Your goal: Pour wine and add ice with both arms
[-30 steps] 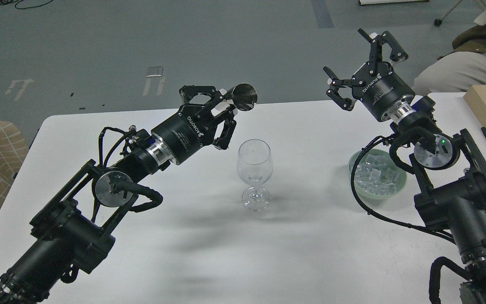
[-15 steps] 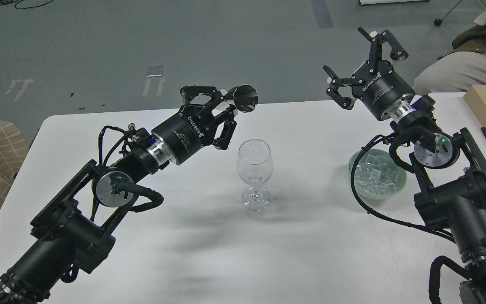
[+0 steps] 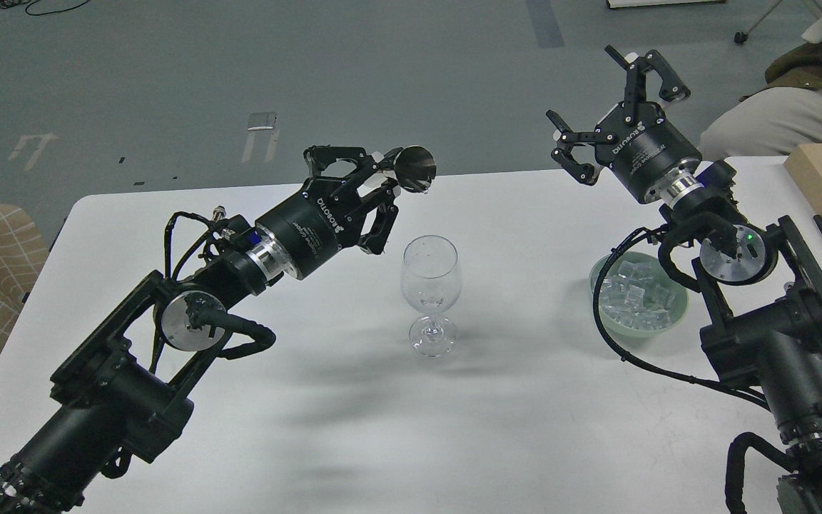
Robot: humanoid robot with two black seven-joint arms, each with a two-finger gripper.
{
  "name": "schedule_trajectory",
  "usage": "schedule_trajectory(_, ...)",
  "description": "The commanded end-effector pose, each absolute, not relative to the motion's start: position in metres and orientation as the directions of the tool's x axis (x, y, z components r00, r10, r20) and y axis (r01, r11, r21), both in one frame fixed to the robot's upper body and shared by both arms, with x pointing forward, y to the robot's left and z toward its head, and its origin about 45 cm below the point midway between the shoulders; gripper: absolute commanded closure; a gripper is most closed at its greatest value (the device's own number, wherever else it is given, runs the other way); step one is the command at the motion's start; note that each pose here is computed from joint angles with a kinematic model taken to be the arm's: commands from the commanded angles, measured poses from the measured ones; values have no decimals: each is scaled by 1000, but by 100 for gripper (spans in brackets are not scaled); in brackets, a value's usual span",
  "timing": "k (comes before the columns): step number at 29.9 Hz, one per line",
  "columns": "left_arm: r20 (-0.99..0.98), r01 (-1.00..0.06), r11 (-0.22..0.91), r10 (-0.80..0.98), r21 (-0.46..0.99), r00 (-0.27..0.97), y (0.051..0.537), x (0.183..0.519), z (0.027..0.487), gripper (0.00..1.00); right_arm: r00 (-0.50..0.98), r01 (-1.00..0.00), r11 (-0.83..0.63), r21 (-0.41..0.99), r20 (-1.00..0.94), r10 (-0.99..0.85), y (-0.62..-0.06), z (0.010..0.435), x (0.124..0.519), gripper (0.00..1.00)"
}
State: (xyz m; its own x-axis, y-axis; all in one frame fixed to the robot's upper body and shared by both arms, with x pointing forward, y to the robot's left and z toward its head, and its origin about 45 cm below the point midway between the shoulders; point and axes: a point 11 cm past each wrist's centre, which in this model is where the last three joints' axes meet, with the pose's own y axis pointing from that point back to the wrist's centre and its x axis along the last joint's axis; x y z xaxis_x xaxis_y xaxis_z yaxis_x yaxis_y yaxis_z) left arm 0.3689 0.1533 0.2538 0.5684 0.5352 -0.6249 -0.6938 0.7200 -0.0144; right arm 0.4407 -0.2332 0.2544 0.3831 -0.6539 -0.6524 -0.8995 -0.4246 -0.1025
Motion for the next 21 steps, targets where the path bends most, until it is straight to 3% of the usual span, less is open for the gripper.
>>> schedule_trajectory(1,-620,-692,722,536,-16,573,153,369,255,93,383,-900,-425,-102,-651,-655,-233,255,441,0)
schedule_trajectory(21,-574,-681,732,544,-32,612,152,364,266,93,383,-900,-425,-102,-651,-655,-233,255,441,0)
